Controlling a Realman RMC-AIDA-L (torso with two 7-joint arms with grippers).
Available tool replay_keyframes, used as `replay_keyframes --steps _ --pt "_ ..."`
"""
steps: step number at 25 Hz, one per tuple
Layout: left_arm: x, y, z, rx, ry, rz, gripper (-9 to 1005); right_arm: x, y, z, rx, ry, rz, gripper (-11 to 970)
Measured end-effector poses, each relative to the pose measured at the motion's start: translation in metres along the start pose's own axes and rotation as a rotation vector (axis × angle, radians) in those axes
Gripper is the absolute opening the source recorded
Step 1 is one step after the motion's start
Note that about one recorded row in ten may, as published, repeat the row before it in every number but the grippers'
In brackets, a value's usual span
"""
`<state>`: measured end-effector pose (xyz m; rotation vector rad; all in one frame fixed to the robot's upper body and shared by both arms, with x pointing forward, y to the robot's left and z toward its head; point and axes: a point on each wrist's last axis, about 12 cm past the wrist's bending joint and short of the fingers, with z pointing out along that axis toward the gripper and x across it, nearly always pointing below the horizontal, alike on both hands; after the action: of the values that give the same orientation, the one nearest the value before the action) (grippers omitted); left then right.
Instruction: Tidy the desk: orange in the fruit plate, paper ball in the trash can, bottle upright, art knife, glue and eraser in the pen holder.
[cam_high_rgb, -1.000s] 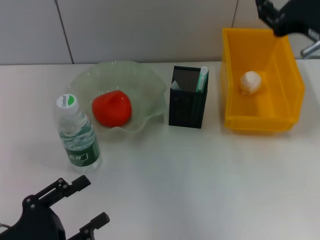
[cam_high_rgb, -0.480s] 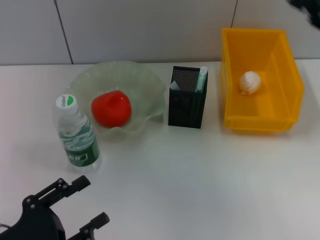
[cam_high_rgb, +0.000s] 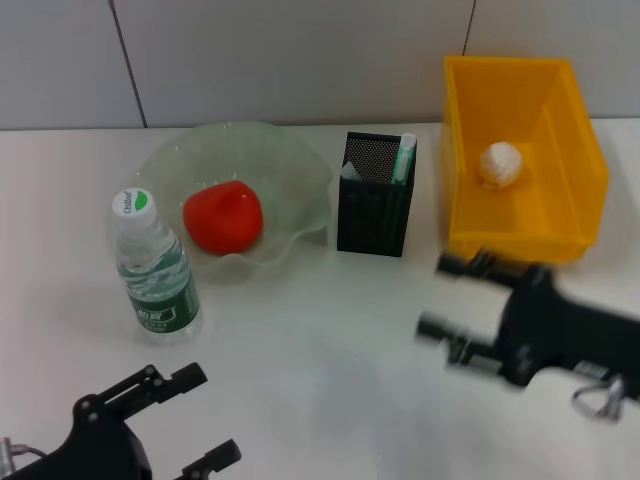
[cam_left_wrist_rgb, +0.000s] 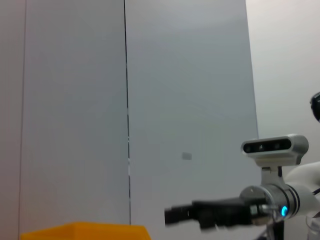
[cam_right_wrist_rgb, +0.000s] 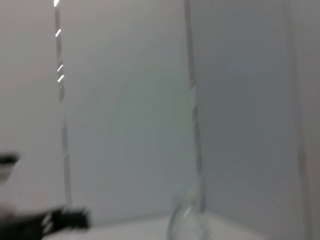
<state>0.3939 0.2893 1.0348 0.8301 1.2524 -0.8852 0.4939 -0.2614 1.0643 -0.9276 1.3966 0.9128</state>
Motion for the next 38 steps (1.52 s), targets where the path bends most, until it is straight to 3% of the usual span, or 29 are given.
replay_keyframes --steps 10,24,34,38 --pt "0.009 0.008 0.010 0.022 0.084 -0.057 673 0.028 0.016 0.019 -0.120 0.183 0.027 843" --pt "0.009 0.028 0.037 0.145 0.152 -0.103 674 0.037 0.025 0.014 -0.122 0.187 0.023 844" --pt "0.008 0.035 0.043 0.127 0.162 -0.094 674 0.034 0.023 0.007 -0.055 0.135 0.023 844" --pt "0.008 0.036 0.041 0.110 0.158 -0.093 798 0.035 0.023 0.007 -0.055 0.137 0.024 844"
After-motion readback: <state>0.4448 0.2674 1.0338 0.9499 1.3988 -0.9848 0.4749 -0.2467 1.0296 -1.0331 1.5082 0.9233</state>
